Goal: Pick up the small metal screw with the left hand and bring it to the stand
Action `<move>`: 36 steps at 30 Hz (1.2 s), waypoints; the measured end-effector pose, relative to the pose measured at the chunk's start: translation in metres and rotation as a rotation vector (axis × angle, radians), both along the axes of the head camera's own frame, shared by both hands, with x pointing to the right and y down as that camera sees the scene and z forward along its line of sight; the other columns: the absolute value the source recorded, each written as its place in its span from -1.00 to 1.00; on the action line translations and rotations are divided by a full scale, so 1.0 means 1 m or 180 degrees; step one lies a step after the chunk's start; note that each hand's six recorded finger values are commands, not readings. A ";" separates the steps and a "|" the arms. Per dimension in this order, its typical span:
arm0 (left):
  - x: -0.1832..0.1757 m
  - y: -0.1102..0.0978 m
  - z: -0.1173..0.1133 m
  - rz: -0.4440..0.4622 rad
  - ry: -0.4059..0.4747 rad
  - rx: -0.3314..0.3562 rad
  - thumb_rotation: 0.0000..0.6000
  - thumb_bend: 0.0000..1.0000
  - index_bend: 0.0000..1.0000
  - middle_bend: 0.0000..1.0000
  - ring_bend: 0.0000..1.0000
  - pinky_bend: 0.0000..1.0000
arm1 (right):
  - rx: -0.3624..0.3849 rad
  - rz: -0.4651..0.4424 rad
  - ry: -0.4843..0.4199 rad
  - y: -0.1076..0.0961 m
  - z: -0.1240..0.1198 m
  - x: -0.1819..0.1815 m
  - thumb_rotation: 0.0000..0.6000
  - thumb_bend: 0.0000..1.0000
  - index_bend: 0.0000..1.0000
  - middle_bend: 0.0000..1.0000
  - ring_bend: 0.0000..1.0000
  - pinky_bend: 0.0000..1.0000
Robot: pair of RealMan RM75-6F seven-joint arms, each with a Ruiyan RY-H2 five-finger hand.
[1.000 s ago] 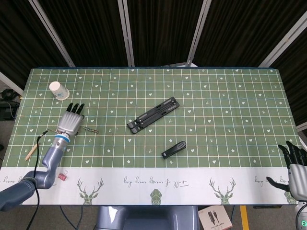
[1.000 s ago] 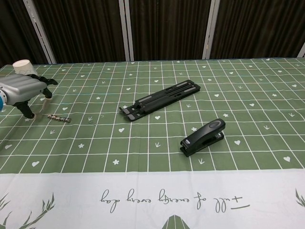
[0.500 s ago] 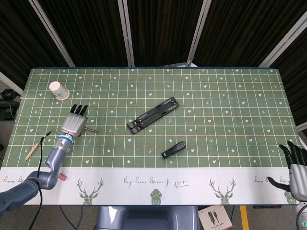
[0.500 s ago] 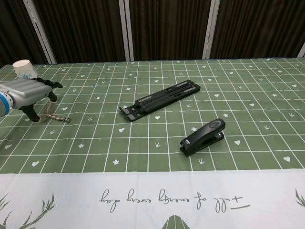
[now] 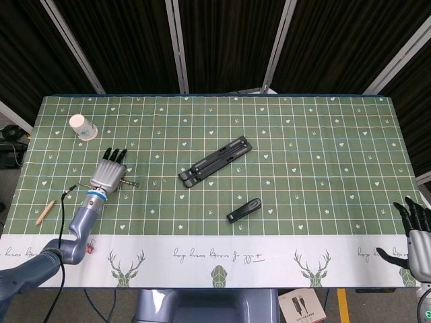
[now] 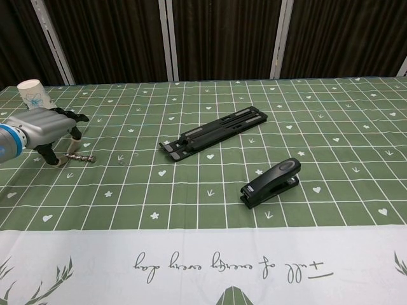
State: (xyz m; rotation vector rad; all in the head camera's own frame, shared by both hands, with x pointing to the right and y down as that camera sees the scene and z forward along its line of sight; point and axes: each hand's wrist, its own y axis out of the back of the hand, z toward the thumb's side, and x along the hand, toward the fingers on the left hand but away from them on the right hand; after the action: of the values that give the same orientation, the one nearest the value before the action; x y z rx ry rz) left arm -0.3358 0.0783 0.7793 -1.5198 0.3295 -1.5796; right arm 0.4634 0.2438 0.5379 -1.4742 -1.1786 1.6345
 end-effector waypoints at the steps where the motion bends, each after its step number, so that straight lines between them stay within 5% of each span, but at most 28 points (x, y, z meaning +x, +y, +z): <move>1: 0.001 0.000 0.000 0.0010 0.0001 0.0004 1.00 -0.11 0.28 -1.00 -1.00 -1.00 | 0.0001 0.0002 -0.0001 0.000 0.000 0.000 1.00 -0.90 -0.76 -1.00 -1.00 -0.96; 7: 0.007 -0.003 -0.005 0.0180 -0.0015 0.0100 1.00 -0.08 0.31 -1.00 -1.00 -1.00 | -0.0002 0.0012 -0.0001 0.000 0.001 0.000 1.00 -0.90 -0.76 -1.00 -1.00 -0.96; 19: 0.037 -0.034 -0.052 0.1101 -0.0123 0.0786 1.00 -0.08 0.31 -1.00 -1.00 -1.00 | 0.0001 0.0013 0.0000 0.000 0.000 0.000 1.00 -0.90 -0.76 -1.00 -1.00 -0.96; 29: 0.071 -0.030 -0.076 0.2335 -0.0409 0.1261 1.00 -0.04 0.32 -1.00 -1.00 -1.00 | 0.0016 0.0004 -0.0008 0.000 -0.001 0.000 1.00 -0.90 -0.76 -1.00 -1.00 -0.96; 36: 0.090 -0.013 -0.077 0.3476 -0.0702 0.1591 1.00 -0.03 0.32 -1.00 -1.00 -1.00 | 0.0019 -0.0003 -0.0010 0.000 -0.001 -0.001 1.00 -0.90 -0.76 -1.00 -1.00 -0.96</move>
State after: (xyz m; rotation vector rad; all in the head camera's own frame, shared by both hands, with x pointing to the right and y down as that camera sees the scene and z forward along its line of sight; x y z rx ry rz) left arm -0.2453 0.0652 0.7025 -0.8429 -0.2151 -0.6868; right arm 0.4624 0.2436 0.5371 -1.4740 -1.1834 1.6275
